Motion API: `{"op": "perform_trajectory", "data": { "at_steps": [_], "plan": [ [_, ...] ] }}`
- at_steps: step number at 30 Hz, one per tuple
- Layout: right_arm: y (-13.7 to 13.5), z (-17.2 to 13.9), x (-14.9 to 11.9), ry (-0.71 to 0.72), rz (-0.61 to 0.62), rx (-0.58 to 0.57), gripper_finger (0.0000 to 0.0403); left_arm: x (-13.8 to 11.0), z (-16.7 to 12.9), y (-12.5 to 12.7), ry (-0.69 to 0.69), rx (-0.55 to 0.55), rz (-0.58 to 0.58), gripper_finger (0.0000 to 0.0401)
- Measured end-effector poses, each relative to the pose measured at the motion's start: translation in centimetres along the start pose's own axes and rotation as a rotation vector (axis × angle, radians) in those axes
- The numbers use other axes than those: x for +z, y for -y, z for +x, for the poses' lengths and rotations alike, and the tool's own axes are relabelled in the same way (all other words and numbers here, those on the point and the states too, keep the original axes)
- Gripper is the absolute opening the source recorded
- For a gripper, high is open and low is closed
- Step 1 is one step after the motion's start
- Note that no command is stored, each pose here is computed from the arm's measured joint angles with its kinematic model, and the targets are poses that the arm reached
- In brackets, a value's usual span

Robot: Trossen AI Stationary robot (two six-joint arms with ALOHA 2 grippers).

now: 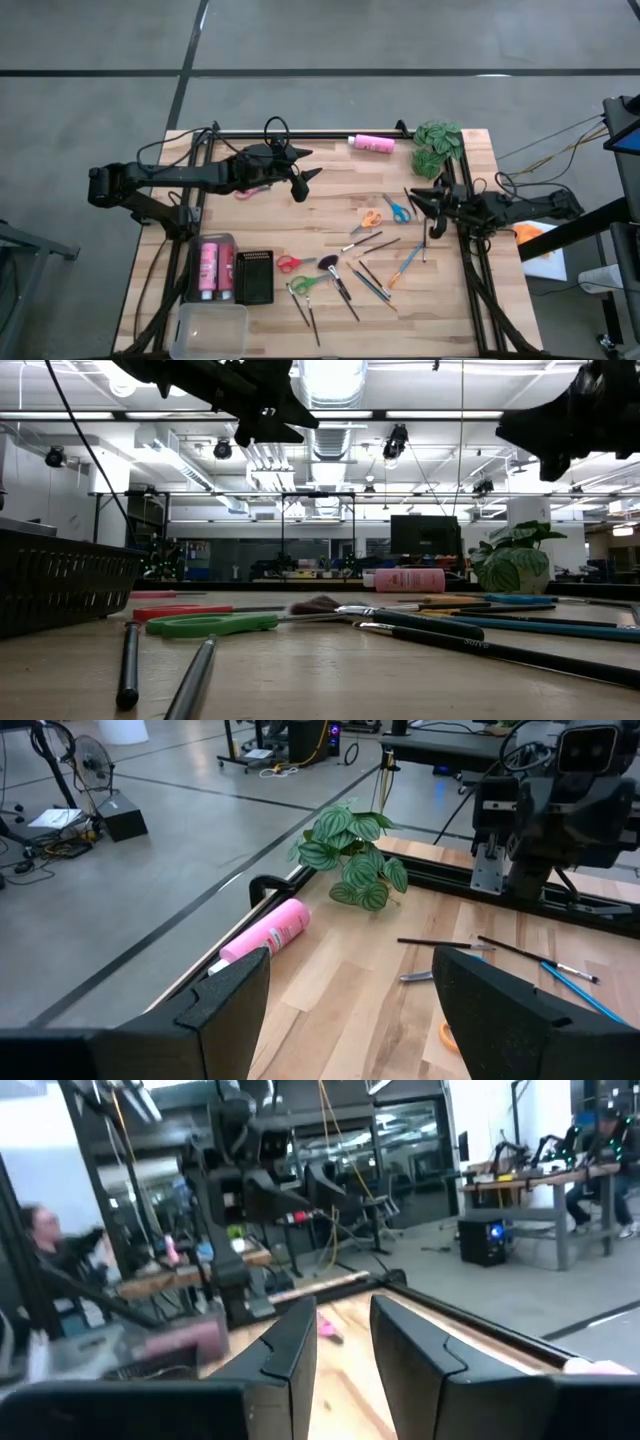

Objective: Pick & Place Paint Supplies
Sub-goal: Put the pink paint bottle into the gray bin

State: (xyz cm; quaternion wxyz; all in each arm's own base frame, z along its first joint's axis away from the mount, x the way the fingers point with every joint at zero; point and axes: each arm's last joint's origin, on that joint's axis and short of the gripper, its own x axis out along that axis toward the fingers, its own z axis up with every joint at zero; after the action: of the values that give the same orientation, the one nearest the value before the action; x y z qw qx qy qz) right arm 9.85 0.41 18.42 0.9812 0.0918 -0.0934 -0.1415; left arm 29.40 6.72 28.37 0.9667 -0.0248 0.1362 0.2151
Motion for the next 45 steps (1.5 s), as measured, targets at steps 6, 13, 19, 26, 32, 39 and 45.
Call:
{"op": "perform_trajectory", "data": {
  "at_steps": [6, 13, 19, 26, 32, 39, 45],
  "plan": [
    [-0.3, 0.7, -0.8, -0.066, 0.006, -0.010, 0.0095, 0.0, 0.0, 0.0, 0.000, 0.000, 0.003, 0.0283],
    [-0.6, 2.0, -1.7, -0.120, -0.038, -0.035, 0.0095, 0.0, 0.0, 0.0, 0.000, 0.001, 0.003, 0.0283],
    [-0.4, 3.6, -2.1, -0.161, -0.054, -0.088, 0.0095, 0.0, 0.0, 0.0, 0.000, 0.000, 0.002, 0.0283],
    [-0.3, 7.6, -0.6, -0.440, -0.116, -0.243, 0.0095, 0.0, 0.0, 0.0, 0.000, 0.001, 0.002, 0.0283],
    [0.6, 11.7, 2.0, -0.784, -0.141, -0.276, 0.0095, 0.0, 0.0, 0.0, 0.000, 0.000, 0.002, 0.0283],
    [4.5, 16.2, 4.7, -0.921, -0.092, -0.291, 0.0131, 0.0, 0.0, 0.0, -0.003, 0.001, 0.002, 0.0283],
    [9.1, 18.2, 4.6, -1.035, -0.191, -0.254, 0.0226, 0.0, 0.0, 0.0, -0.003, 0.001, 0.002, 0.0283]
  ]
}}
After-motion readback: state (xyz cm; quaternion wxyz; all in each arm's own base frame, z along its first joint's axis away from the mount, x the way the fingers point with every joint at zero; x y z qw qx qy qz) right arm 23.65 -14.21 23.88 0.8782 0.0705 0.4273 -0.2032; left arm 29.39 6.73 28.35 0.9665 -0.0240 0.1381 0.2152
